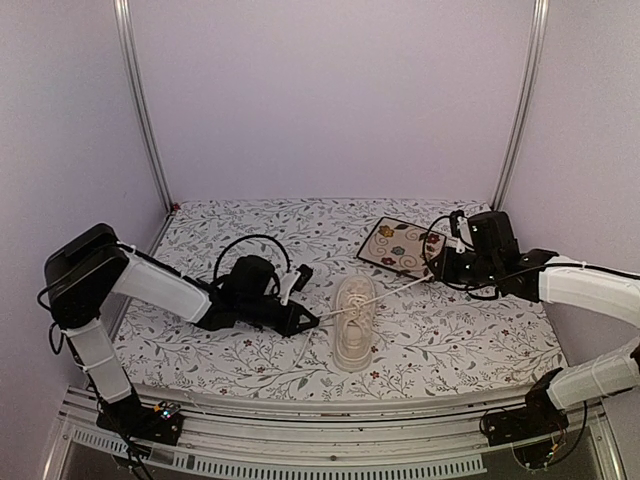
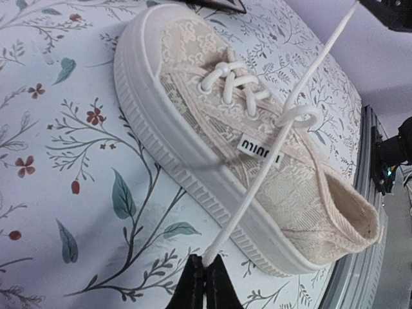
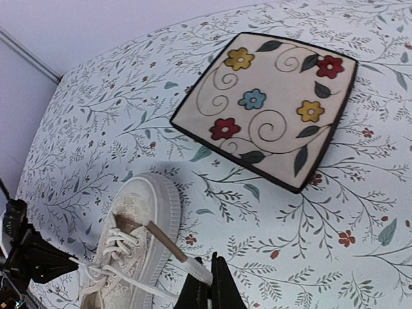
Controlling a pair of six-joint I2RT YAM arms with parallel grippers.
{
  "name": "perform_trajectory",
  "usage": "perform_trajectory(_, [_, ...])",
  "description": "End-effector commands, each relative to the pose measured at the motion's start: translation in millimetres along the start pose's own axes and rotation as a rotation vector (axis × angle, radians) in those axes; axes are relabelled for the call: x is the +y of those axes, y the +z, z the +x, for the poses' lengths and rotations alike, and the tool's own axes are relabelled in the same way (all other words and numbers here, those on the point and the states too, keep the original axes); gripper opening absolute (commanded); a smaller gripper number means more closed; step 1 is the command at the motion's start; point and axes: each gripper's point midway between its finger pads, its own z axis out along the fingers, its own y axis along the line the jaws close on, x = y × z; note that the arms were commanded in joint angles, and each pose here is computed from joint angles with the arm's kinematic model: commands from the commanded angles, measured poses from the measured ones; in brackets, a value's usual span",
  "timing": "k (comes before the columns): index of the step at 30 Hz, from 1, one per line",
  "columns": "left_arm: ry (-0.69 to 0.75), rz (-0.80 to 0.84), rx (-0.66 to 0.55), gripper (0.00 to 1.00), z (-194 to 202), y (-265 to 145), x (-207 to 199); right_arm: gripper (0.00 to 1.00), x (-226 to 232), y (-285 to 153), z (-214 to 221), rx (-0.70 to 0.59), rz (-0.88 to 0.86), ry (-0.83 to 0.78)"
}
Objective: Tie the shoes
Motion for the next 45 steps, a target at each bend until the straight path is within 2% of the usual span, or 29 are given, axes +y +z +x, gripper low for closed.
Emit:
perform_trajectory(1, [-0.032, -0.096, -0.077, 0.00, -8, -23, 9, 0.02, -45, -18, -3, -0.029, 0.127, 0.110])
perform_trajectory(9, [-0.047, -0.126, -0.083, 0.00, -13, -36, 8, 0.02, -117, -43, 6, -0.043, 0.331, 0.224])
perform_trajectory(14, [-0.046, -0.123, -0.100, 0.00, -21, -40, 8, 0.02, -158, -40, 33, 0.017, 0.398, 0.315])
perform_trajectory(19, [-0.059, -0.109, -0.104, 0.00, -23, -40, 9, 0.02, -171, -27, 58, 0.082, 0.402, 0.380])
perform_trajectory(23, [-0.042, -0.073, -0.124, 0.00, -35, -42, 0, 0.02, -168, -24, 59, 0.080, 0.381, 0.396])
perform_trajectory(27, [0.030, -0.032, -0.159, 0.00, -64, -41, -21, 0.02, -155, -26, 41, 0.039, 0.314, 0.374])
perform_trajectory(35, [0.129, 0.061, -0.224, 0.00, -114, -18, -59, 0.02, -86, -23, -10, 0.010, -0.007, 0.294])
perform_trajectory(41, [0.120, 0.105, -0.236, 0.00, -110, -5, -72, 0.02, -19, -16, -44, -0.009, -0.173, 0.242])
perform_trajectory(45, [0.106, 0.105, -0.229, 0.00, -100, -6, -72, 0.02, 31, 10, -54, 0.020, -0.241, 0.200])
